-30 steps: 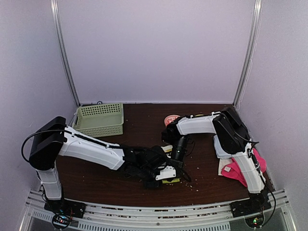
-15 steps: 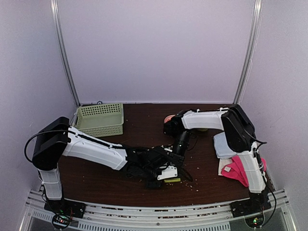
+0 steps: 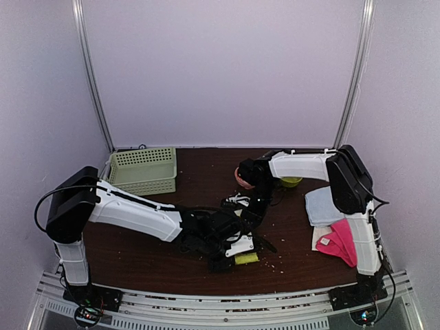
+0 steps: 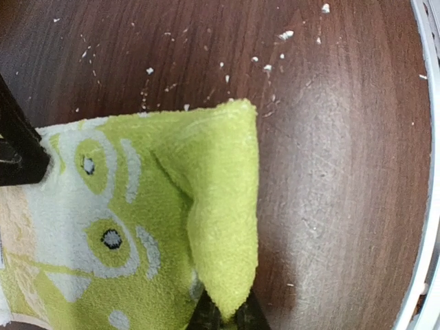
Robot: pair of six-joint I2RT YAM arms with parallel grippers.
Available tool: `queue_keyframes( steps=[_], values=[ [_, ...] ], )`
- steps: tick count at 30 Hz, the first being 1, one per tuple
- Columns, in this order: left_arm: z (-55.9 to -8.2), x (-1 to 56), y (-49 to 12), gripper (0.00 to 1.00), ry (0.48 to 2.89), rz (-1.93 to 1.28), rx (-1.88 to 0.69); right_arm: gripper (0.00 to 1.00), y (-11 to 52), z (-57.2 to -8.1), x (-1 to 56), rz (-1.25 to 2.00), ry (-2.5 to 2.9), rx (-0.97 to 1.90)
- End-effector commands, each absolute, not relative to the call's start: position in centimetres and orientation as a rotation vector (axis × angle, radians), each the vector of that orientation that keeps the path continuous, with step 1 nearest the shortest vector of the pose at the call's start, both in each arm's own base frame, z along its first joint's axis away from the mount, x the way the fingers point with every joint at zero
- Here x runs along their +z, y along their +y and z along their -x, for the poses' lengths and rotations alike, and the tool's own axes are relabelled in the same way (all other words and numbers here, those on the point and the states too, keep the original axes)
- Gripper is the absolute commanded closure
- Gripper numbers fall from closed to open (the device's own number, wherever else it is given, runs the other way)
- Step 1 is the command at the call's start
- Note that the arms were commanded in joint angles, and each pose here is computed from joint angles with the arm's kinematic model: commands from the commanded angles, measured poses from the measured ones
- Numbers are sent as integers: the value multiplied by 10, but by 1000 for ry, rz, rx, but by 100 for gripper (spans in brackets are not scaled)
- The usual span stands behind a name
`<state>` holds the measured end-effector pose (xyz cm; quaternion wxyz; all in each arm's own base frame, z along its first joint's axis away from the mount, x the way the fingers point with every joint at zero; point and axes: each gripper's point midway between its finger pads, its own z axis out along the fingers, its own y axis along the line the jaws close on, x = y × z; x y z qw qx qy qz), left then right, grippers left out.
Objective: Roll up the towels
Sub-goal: Roll the towel at the center of the board.
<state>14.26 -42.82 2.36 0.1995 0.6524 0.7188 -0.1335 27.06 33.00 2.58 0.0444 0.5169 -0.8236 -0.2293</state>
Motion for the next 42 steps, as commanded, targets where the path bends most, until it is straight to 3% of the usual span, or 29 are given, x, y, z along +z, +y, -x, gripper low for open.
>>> queue_keyframes(
  steps=[1,8,12,18,21,26,28,31,35,42],
  values=[
    [-128,36,-433,100,2086,-1786,-487,75,337,-284,-16,-1633,-2573,-487],
    [-116,28,-431,100,2164,-1769,-590,73,341,-279,-4,-1642,-2564,-544],
    [-111,18,-434,100,2216,-1767,-706,54,355,-292,72,-1684,-2585,-775],
    [-110,22,-439,100,2302,-1680,-1018,50,338,-320,238,-1835,-2718,-1187],
    [-115,19,-435,100,2389,-1595,-1196,51,322,-302,278,-1959,-2713,-1290],
    [-124,7,-428,100,2529,-1434,-1438,56,309,-220,301,-2282,-2365,-1537],
    [-121,0,-425,99,2592,-1390,-1554,53,308,-181,299,-2396,-2187,-1552],
    [-119,-3,-424,98,2644,-1359,-1643,53,318,-144,248,-2576,-2098,-1213],
    [-123,-11,-418,98,2687,-1339,-1627,56,320,-135,171,-2749,-2119,-728],
    [-125,-18,-412,97,2720,-1314,-1586,47,339,-136,94,-2908,-2149,-330]
  ],
)
